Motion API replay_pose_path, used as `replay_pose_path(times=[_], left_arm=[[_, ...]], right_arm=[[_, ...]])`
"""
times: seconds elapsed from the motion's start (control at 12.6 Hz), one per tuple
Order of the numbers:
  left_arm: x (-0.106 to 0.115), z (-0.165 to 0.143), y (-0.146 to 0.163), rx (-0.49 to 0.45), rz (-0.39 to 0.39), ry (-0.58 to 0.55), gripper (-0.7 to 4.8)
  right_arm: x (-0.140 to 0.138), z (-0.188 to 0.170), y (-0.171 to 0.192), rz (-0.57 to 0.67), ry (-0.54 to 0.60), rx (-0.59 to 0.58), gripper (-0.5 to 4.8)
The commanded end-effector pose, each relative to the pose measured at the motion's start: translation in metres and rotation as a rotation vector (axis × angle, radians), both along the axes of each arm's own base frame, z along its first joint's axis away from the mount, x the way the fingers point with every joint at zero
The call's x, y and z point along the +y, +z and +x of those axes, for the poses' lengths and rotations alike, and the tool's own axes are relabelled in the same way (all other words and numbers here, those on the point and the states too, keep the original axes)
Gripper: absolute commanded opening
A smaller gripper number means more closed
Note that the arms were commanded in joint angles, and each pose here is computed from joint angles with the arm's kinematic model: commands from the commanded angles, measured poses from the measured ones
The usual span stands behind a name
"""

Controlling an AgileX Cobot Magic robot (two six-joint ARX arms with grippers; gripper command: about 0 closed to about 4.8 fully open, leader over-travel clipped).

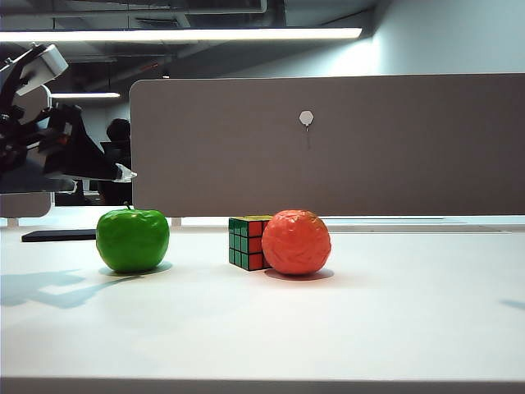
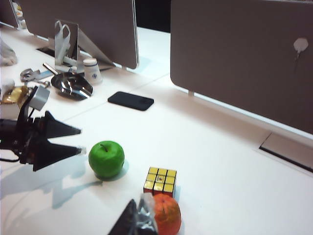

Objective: Move all the fruits on the tabletop near the face of the Rubik's cube that has the color most similar to each fruit.

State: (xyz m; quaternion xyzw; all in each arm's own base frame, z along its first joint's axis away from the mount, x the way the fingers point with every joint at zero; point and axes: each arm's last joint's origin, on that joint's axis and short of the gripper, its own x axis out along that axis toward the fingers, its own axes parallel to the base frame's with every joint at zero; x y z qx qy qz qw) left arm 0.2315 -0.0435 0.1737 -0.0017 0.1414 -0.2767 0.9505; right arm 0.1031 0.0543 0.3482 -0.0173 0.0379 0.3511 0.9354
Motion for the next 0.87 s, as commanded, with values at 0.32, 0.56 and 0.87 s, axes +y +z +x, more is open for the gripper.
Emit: replay_pose_path(times=[0.32, 0.56, 0.87], left_arm=[[-0.004, 0.023, -0.004, -0.036, 0.015, -0.036, 4.79], [-0.007, 0.038, 0.004, -0.058, 0.004, -0.057, 4.79], [-0.032, 0.047, -0.012, 0.001, 0.022, -0.109, 4.79]], right_arm=[[0.0, 0.0, 0.0, -0.004, -0.001, 0.001, -0.06], [0.0, 0.0, 0.0, -0.004, -0.001, 0.001, -0.06], [0.0, 0.0, 0.0, -0.006, -0.001, 0.0, -0.06]])
